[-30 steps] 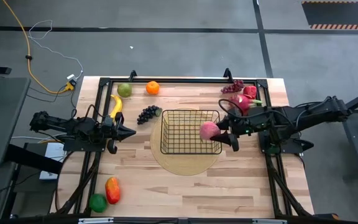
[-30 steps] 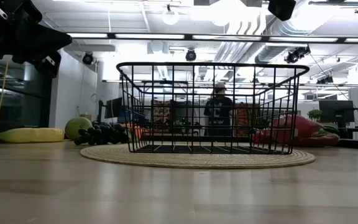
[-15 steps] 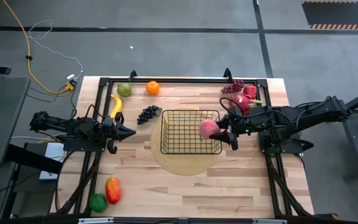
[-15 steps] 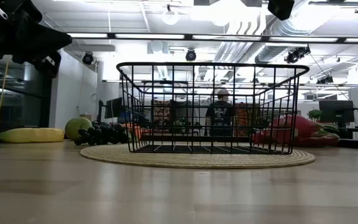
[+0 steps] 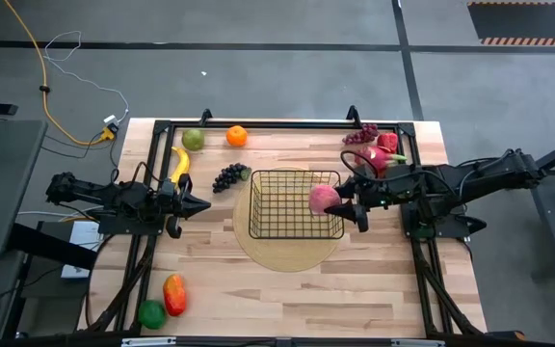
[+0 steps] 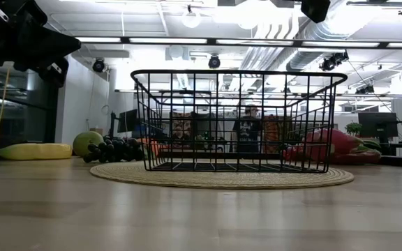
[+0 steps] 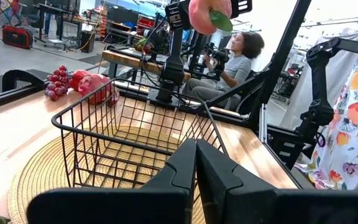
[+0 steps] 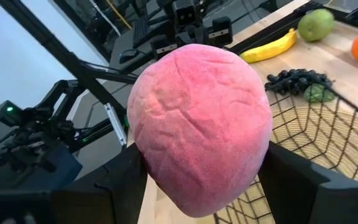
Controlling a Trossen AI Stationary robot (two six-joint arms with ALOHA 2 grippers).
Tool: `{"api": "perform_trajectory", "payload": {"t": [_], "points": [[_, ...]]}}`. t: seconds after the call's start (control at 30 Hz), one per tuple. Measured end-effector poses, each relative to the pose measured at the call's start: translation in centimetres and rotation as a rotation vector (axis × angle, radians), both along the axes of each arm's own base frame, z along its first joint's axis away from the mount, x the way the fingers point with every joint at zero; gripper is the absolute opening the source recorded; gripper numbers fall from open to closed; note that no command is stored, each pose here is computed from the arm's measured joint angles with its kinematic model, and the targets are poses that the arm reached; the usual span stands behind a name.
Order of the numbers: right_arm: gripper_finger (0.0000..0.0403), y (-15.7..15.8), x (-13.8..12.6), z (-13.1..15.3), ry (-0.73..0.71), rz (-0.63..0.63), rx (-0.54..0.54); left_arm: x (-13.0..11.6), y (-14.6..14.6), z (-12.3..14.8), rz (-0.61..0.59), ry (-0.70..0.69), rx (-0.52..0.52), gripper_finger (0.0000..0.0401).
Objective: Build produce basket
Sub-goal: Put the peach into the wire basket
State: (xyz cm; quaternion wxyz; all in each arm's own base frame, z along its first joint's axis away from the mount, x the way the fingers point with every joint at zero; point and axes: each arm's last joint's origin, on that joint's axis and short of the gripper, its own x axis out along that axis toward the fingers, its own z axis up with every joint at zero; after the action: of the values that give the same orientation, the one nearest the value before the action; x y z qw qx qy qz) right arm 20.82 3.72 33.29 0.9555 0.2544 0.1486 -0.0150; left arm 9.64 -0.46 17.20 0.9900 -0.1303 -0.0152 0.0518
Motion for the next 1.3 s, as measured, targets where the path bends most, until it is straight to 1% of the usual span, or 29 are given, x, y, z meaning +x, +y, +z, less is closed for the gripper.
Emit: {"api": "perform_trajectory", "payload": {"t": [0.43,0.53,0.63,0.77,1.0,1.1,1.3], "points": [[0.0246,-1.0,0.3,0.1,-0.02,-0.053,-0.004,0.0,0.0,0.0,0.0,0.0,0.0,0.0003],[0.0246,-1.2,0.8,-0.3,-0.001,-0.065,-0.007,0.0,0.0,0.0,0.0,0.0,0.0,0.0003],[0.0246,-1.1,2.1,-1.1,0.024,-0.058,-0.008,0.0,0.0,0.0,0.0,0.0,0.0,0.0003],[0.0246,-1.1,3.9,-2.8,0.127,-0.073,-0.028,0.0,0.0,0.0,0.0,0.0,0.0,0.0003],[0.0246,-2.8,6.2,-5.3,0.415,-0.167,-0.004,0.0,0.0,0.0,0.0,0.0,0.0,0.0003],[0.0246,-3.5,7.0,-7.2,0.549,-0.194,0.003,0.0,0.0,0.0,0.0,0.0,0.0,0.0003],[0.0246,-5.1,8.5,-11.0,0.719,-0.329,0.109,0.0,0.0,0.0,0.0,0.0,0.0,0.0003]]}}
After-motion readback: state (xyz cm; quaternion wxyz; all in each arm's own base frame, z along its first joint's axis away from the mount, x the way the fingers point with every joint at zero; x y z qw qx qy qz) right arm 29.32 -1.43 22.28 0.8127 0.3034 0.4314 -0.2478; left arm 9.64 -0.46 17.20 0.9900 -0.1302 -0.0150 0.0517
